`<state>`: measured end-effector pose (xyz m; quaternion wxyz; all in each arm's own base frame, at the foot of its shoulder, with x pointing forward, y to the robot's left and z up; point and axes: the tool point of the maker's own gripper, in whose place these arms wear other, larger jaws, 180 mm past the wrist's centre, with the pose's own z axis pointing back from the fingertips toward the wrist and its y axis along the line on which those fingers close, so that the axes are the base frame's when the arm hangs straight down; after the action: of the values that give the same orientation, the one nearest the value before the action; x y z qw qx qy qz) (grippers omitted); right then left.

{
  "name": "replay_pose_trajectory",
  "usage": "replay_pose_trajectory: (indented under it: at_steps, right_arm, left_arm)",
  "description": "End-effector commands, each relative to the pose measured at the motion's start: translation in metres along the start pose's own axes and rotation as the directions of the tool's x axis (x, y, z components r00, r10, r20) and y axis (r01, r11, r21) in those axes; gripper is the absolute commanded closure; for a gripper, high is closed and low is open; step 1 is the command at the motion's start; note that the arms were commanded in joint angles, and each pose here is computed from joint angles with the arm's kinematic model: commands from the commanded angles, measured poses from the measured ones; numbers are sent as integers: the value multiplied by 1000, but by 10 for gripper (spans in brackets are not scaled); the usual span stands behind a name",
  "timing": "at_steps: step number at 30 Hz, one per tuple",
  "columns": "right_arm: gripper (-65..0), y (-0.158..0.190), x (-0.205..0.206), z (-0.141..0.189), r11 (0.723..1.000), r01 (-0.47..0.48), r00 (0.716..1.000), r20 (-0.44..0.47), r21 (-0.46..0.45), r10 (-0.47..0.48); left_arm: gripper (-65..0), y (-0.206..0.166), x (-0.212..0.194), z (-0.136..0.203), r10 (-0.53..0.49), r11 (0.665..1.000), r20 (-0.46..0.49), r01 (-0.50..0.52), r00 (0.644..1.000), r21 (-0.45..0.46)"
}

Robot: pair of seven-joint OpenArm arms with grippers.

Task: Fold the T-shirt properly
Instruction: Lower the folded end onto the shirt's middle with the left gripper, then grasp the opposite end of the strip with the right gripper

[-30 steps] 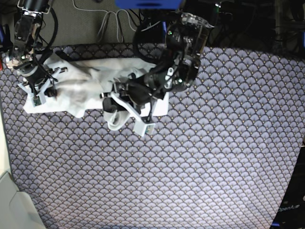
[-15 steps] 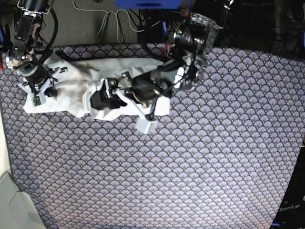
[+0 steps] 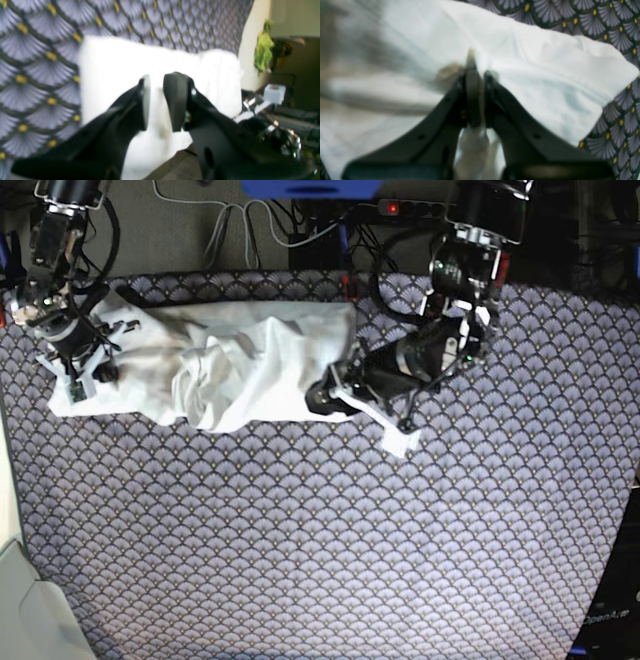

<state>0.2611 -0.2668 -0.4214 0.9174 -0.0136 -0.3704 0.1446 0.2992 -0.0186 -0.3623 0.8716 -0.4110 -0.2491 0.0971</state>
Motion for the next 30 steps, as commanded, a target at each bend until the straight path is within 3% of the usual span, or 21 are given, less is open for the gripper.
replay_pose_trajectory:
  at_steps: [1, 6, 11, 15, 19, 23, 26, 30]
  right_arm:
    - [-1, -5, -1, 2, 1000, -25, 999, -21, -3, 25]
    - [-57, -12, 0, 4, 999, -41, 999, -24, -13, 40]
    - [-231, -14, 14, 12, 997, -72, 997, 10, -32, 72]
    - [-349, -12, 43, 30, 989, -133, 987, 80, -65, 138]
    - [-368, 2, 76, 52, 979, -180, 966, 171, -96, 194]
    - [-367, 21, 112, 76, 967, -218, 939, 241, -133, 244]
    - [-365, 47, 130, 74, 969, -227, 928, 279, -94, 245]
    - [-335, 86, 138, 61, 978, -209, 934, 295, -5, 201]
  left_arm:
    - [-147, -10, 8, -1, -1, 999, 18, 2, 1000, -35]
    - [-147, 10, 1, -11, 37, 999, -26, -36, 999, 10]
    - [-152, 31, 0, -8, 28, 997, -41, -26, 999, 66]
    - [-250, 41, 2, -6, -16, 993, -37, 20, 999, 120]
    - [-360, 41, 1, -5, -26, 992, -38, 31, 999, 120]
    - [-345, 39, 3, -5, -28, 993, -35, 31, 999, 116]
    - [-333, 39, 4, -5, -29, 993, -32, 32, 999, 115]
    - [-333, 38, 5, -6, -29, 993, -30, 33, 999, 113]
